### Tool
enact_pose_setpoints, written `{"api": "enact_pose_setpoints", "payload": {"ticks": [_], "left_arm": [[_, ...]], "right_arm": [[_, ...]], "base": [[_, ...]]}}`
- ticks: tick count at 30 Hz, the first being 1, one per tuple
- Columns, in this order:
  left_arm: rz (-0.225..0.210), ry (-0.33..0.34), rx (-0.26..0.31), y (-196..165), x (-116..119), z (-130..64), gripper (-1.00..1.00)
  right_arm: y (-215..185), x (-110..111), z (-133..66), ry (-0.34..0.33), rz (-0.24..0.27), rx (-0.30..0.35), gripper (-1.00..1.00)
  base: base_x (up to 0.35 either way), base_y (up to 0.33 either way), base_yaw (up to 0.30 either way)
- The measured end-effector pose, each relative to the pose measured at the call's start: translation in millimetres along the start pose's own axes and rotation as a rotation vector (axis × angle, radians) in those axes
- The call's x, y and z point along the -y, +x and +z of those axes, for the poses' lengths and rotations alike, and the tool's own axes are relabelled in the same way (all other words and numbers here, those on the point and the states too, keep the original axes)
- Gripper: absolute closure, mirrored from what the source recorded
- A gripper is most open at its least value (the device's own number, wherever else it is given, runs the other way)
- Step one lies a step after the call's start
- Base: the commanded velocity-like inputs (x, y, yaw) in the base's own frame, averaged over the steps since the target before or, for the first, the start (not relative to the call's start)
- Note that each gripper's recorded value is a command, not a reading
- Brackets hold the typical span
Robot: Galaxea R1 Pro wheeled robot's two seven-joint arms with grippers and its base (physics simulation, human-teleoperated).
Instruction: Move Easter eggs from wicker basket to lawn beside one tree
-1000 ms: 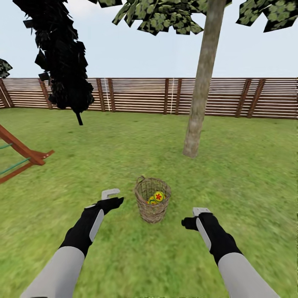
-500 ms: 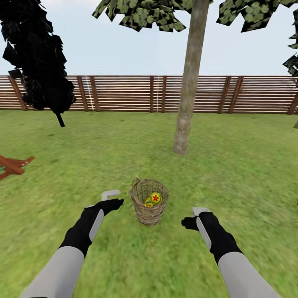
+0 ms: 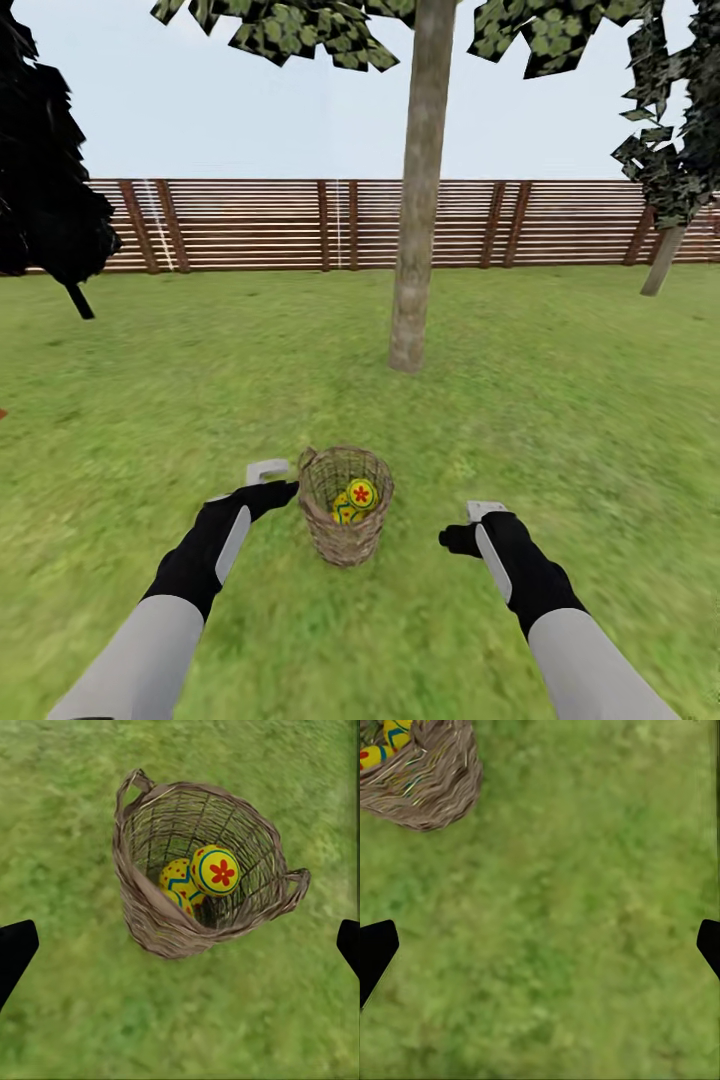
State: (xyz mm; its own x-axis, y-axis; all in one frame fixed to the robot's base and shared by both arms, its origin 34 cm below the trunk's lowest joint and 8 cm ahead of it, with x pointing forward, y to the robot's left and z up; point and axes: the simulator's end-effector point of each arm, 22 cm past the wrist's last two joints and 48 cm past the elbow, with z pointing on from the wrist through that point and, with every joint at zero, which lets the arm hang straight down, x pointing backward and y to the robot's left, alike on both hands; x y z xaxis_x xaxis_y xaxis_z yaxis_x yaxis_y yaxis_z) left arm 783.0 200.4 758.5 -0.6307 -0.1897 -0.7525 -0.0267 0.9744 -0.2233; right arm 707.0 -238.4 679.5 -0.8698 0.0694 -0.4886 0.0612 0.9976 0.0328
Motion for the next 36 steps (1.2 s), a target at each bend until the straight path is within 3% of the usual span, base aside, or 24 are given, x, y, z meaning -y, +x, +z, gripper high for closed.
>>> {"api": "enact_pose_setpoints", "payload": {"ticks": [36], "left_arm": [[0.020,-0.010,-0.010,3.7,-3.2,2.0,-1.00]], "right_arm": [[0.3,-1.0,2.5,-0.003,0.005,0.003,-1.00]], "base": [[0.219,0.276,-0.288]]}}
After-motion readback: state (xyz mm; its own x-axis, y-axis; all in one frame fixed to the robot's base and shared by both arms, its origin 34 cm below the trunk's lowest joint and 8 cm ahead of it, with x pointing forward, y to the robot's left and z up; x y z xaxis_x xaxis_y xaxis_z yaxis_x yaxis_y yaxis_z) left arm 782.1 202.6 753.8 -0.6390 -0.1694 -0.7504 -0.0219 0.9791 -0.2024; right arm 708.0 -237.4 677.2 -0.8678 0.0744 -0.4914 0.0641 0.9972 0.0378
